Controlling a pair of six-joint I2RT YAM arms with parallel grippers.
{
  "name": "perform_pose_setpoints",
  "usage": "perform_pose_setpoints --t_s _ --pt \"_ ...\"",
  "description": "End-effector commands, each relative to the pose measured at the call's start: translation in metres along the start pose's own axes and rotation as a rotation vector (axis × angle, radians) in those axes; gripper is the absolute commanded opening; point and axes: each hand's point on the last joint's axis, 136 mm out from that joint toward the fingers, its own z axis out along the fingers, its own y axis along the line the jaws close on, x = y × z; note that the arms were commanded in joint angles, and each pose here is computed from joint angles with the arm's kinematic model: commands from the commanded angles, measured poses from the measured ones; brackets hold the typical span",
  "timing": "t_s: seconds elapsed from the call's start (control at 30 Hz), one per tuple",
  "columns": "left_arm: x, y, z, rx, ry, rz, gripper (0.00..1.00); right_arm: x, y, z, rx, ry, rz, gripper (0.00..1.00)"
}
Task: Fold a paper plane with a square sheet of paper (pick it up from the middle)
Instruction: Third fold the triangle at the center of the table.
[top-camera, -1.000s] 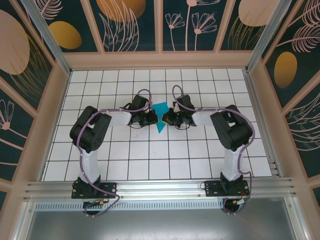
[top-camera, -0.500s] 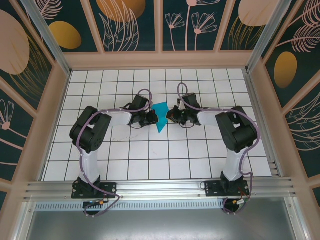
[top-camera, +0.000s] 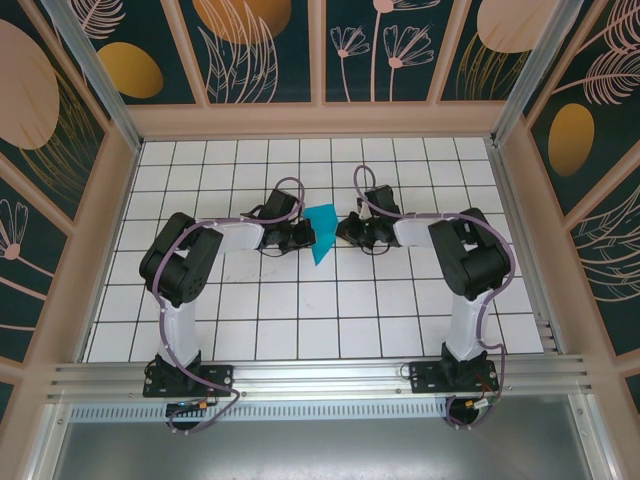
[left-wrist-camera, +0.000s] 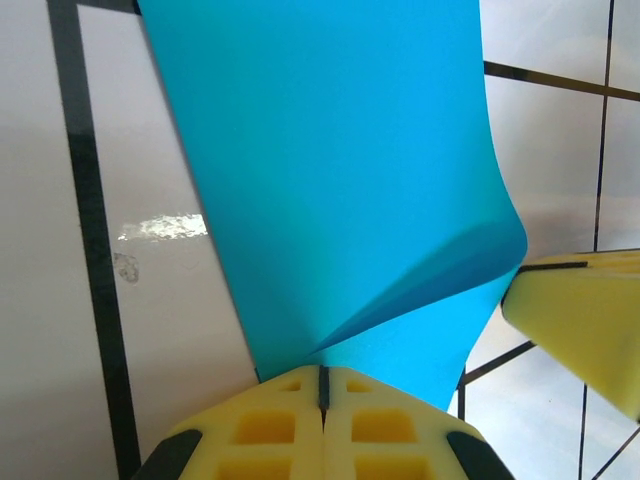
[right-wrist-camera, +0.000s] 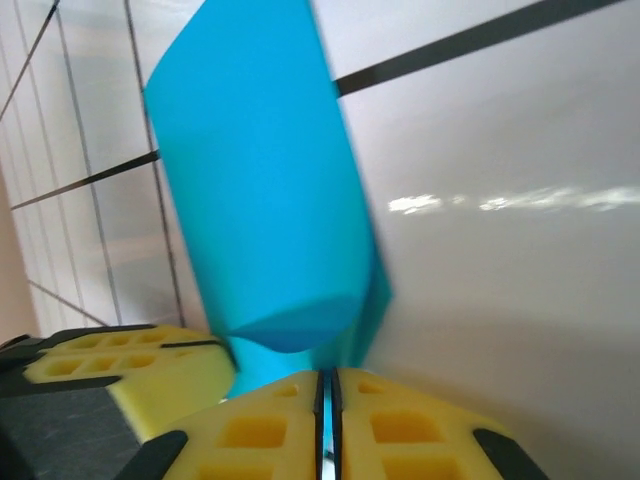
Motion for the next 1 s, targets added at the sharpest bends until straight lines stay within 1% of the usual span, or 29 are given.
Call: perform_pose_setpoints --t_s 0.0,0.33,0.5,0.73,0.97 --pt "0.005 0.029 0.0 -0.123 0.009 -0.017 0.0 -0.012 0.002 -0.011 0.035 -0.043 -0.04 0.17" --pt "0.006 0.029 0.0 -0.118 0.013 -0.016 0.0 -0.013 0.012 -0.002 -0.004 -0.007 -0.077 0.23" --pt "0.006 0.028 0.0 -0.114 0.013 -0.015 0.0 -0.009 0.013 0.005 -0.017 0.022 -0.089 0.24" --pt "0.006 0.028 -0.001 -0.114 0.013 -0.014 0.0 0.001 0.015 0.008 -0.032 0.062 -0.11 0.27" --pt "0.005 0.028 -0.001 -0.115 0.009 -0.014 0.0 0.014 0.016 0.008 -0.058 0.1 -0.137 0.27"
